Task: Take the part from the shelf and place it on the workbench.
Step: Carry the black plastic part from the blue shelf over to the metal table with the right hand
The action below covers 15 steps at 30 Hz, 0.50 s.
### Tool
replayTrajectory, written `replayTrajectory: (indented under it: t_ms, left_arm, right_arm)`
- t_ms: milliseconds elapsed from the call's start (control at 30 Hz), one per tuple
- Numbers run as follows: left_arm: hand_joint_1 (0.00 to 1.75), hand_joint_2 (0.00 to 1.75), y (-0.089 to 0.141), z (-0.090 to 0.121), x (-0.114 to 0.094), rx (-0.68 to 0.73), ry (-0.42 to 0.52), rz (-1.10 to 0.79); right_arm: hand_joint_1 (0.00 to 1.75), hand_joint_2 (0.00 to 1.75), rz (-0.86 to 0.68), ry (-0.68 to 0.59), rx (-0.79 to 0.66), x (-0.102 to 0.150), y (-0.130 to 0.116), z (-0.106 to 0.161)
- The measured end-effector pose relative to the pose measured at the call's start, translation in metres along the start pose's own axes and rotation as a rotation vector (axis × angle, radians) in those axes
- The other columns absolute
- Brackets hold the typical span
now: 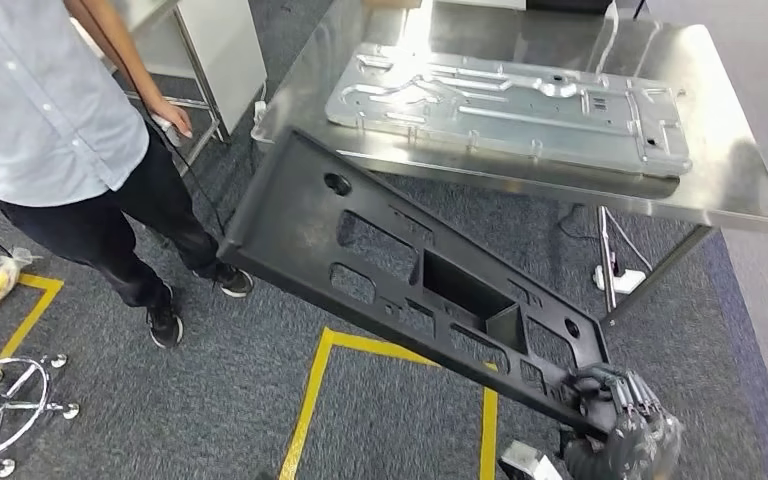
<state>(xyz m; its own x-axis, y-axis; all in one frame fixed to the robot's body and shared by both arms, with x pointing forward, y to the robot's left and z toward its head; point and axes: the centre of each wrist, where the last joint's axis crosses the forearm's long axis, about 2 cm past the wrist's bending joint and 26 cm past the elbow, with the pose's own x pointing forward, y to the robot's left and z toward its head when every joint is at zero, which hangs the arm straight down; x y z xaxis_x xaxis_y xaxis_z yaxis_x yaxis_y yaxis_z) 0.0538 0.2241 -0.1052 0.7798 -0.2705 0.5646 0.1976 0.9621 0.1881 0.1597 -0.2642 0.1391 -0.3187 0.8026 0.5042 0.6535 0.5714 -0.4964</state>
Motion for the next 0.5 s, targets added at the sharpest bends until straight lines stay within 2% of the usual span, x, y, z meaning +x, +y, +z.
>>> replayTrajectory:
  t_ms: [500]
  left_arm:
    - [0.0,1.75,0.0013,0.0007,-0.0023,-0.003,0.005,-0.012]
  right_arm:
    - [1.75,1.75,-0.014,-0.025,-0.009,0.001,0.0014,-0.0003]
